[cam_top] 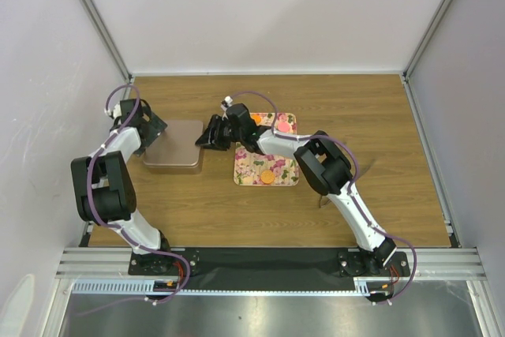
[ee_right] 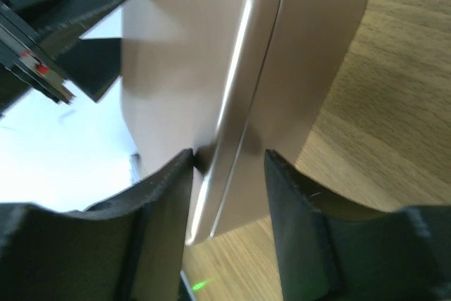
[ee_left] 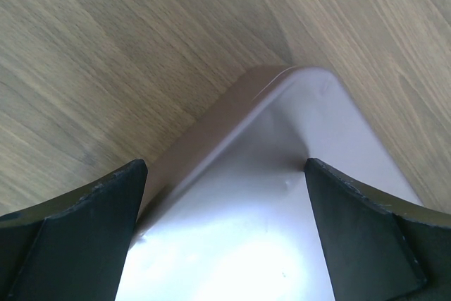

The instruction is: Pack the cookies

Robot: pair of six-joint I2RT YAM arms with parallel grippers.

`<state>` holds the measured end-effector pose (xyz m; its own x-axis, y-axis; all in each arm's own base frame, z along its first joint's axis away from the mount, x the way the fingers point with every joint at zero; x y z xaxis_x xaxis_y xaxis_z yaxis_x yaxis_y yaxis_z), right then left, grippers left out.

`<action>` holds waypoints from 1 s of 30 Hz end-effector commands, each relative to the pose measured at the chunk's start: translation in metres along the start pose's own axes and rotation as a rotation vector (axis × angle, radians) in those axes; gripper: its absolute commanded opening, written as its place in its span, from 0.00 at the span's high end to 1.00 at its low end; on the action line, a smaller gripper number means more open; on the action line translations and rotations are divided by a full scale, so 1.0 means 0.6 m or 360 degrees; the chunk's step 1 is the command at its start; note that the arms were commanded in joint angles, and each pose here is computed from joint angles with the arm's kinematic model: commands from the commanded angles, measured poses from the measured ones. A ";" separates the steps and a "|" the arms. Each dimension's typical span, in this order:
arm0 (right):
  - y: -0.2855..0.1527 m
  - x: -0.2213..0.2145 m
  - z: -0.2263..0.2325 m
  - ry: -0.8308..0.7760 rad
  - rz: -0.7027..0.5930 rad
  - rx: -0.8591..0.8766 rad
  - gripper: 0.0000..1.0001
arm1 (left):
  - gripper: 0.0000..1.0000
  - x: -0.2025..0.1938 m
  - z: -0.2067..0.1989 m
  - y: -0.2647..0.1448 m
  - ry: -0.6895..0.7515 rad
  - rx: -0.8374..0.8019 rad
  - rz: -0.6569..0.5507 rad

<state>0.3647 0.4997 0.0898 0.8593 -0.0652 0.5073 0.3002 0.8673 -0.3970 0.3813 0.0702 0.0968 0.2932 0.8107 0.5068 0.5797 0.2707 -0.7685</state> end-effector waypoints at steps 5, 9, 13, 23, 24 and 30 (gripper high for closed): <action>-0.007 -0.049 0.005 -0.0232 0.0099 -0.0211 0.48 | 0.00 -0.084 0.076 0.029 -0.0034 0.0249 0.0252; -0.010 -0.065 0.010 -0.0310 0.0132 -0.0269 0.48 | 0.00 -0.089 0.084 0.030 -0.0049 0.0274 0.0248; -0.006 -0.084 0.021 -0.0390 0.0168 -0.0277 0.46 | 0.00 -0.086 0.086 0.030 -0.0058 0.0304 0.0237; -0.005 -0.137 0.018 -0.0471 0.0284 -0.0352 0.44 | 0.01 -0.077 0.103 0.024 -0.0091 0.0430 0.0170; -0.005 -0.139 0.018 -0.0467 0.0291 -0.0340 0.44 | 0.00 -0.076 0.102 0.023 -0.0091 0.0430 0.0167; -0.011 -0.151 0.020 -0.0392 0.0336 -0.0194 0.45 | 0.00 -0.071 0.094 0.023 -0.0058 0.0403 0.0185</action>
<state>0.3317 0.5134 0.0917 0.7219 0.0698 0.6885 0.3836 0.7877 -0.4821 0.3840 0.0768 0.0922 0.1816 0.8474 0.4990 0.5777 0.3187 -0.7514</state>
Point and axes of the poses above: each gripper's point midway between its finger pads, its own y axis out along the fingers, its own z axis along the line the jaws close on, x = y × z, the point moved 4 cm from there along -y, back along the fingers, and after that the axes turned 11 degrees about -y, right-handed, at the moved point
